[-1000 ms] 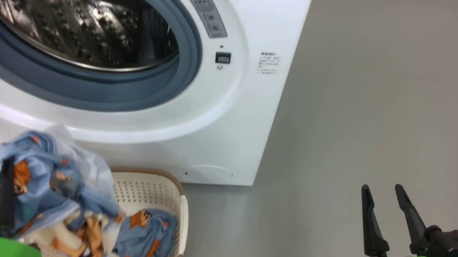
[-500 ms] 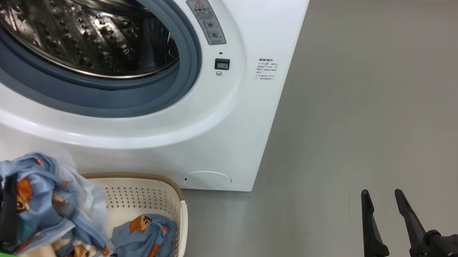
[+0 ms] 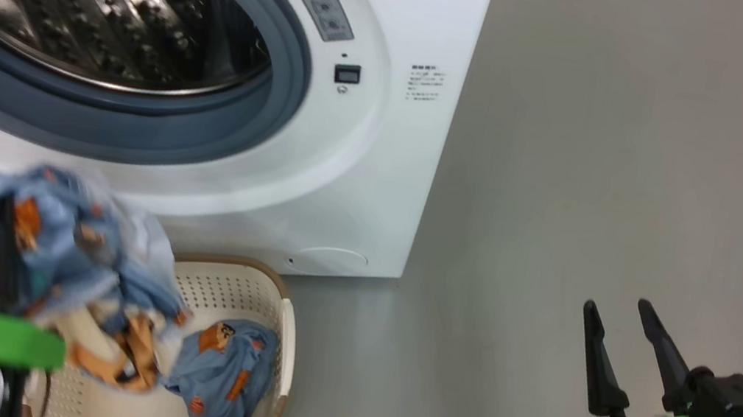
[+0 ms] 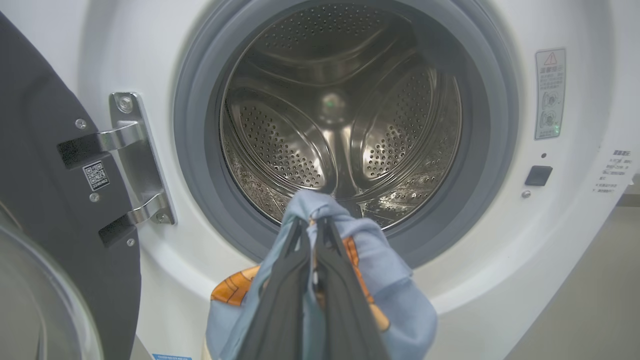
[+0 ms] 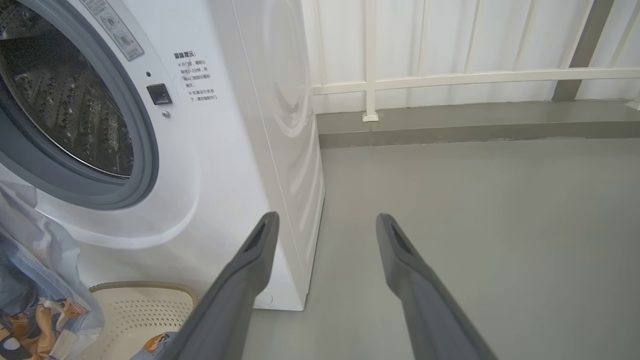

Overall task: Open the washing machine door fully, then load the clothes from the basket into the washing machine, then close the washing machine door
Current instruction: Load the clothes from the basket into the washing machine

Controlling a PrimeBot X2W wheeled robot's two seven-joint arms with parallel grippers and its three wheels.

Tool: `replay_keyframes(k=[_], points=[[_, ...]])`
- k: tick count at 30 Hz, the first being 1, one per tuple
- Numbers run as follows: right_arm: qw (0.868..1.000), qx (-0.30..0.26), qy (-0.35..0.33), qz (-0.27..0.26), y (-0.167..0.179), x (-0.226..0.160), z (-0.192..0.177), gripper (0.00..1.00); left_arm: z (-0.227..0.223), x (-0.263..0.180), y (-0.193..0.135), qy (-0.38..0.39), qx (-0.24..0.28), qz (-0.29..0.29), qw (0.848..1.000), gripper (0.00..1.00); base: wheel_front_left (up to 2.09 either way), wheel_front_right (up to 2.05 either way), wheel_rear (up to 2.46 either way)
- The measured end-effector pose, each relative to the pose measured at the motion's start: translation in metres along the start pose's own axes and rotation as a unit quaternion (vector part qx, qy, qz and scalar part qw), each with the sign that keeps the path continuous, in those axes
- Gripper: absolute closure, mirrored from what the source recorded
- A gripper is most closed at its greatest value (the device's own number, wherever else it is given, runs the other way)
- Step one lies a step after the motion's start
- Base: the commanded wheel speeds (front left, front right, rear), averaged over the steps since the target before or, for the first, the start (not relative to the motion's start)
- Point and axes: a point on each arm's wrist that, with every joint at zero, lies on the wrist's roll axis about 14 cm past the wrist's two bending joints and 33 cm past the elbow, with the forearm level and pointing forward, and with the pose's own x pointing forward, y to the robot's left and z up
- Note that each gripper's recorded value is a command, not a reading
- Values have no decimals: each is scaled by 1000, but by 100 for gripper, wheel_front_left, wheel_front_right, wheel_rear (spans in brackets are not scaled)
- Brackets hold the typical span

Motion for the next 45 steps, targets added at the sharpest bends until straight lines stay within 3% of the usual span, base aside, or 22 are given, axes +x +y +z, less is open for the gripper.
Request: replay_keyframes(k=[7, 17, 29, 45], points=[[1000, -2, 4, -12, -9, 9, -4, 0, 19, 66, -17, -37, 14, -38, 998, 100, 0, 0, 0], [999, 0, 19, -31, -21, 18, -18, 0, 0, 128, -40, -19, 17, -70, 997, 100, 0, 0, 0], [997, 2, 58, -50, -33, 34, -56, 0, -63, 197, -65, 47, 15, -100, 994, 100, 0, 0, 0], [988, 6, 135, -73, -48, 34, -122, 0, -146, 253, -77, 124, 5, -110, 986, 100, 0, 0, 0]])
